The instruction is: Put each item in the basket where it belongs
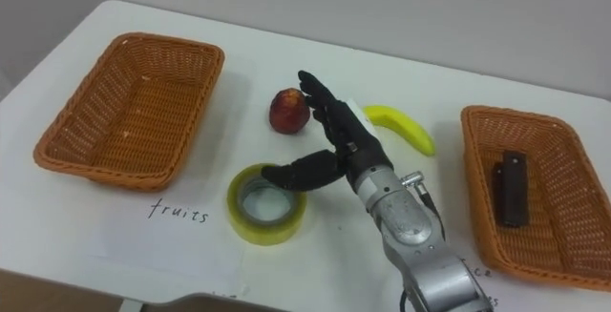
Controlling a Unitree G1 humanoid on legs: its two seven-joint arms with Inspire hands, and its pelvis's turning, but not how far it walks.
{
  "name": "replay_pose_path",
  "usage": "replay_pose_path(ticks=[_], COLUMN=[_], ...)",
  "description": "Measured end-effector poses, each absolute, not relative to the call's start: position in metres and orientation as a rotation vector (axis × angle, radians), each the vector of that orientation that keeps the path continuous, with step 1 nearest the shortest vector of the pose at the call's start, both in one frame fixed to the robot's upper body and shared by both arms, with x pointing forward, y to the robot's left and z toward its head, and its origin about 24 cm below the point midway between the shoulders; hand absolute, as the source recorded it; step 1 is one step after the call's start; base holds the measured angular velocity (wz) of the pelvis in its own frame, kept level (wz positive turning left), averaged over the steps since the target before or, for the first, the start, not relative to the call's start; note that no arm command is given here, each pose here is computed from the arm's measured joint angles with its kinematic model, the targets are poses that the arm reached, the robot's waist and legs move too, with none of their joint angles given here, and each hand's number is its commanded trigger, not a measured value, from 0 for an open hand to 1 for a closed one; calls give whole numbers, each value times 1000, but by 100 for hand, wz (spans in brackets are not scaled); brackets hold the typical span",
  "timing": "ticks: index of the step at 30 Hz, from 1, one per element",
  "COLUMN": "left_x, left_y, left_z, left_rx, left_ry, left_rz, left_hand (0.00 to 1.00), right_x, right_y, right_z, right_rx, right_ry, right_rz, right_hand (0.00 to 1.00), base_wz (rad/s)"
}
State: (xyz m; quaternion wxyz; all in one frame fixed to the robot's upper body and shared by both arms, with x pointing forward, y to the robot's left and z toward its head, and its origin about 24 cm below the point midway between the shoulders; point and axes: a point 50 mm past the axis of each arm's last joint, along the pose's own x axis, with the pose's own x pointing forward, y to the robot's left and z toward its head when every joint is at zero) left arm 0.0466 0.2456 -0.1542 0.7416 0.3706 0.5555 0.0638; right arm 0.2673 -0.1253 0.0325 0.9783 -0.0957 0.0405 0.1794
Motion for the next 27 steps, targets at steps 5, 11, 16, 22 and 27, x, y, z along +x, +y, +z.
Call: replay_pose_path(ticks=[5, 11, 16, 22, 27], left_x=[46, 47, 45, 45, 48], left_y=[245, 243, 241, 239, 239], left_z=[-153, -153, -153, -154, -152], left_rx=[825, 828, 836, 830, 835], left_ry=[1198, 1191, 1187, 1179, 1158], left_rz=[150, 145, 144, 141, 157], left_hand=[0, 0, 0, 0, 0], right_x=[265, 262, 261, 261, 260], right_y=[-121, -114, -115, -115, -116], right_z=[22, 19, 13, 13, 12], right_rx=[-181, -207, -223, -226, -245], right_ry=[121, 128, 151, 151, 152], right_rz=[374, 418, 417, 418, 418], right_hand=[0, 0, 0, 0, 0], base_wz=[0, 0, 0, 0, 0])
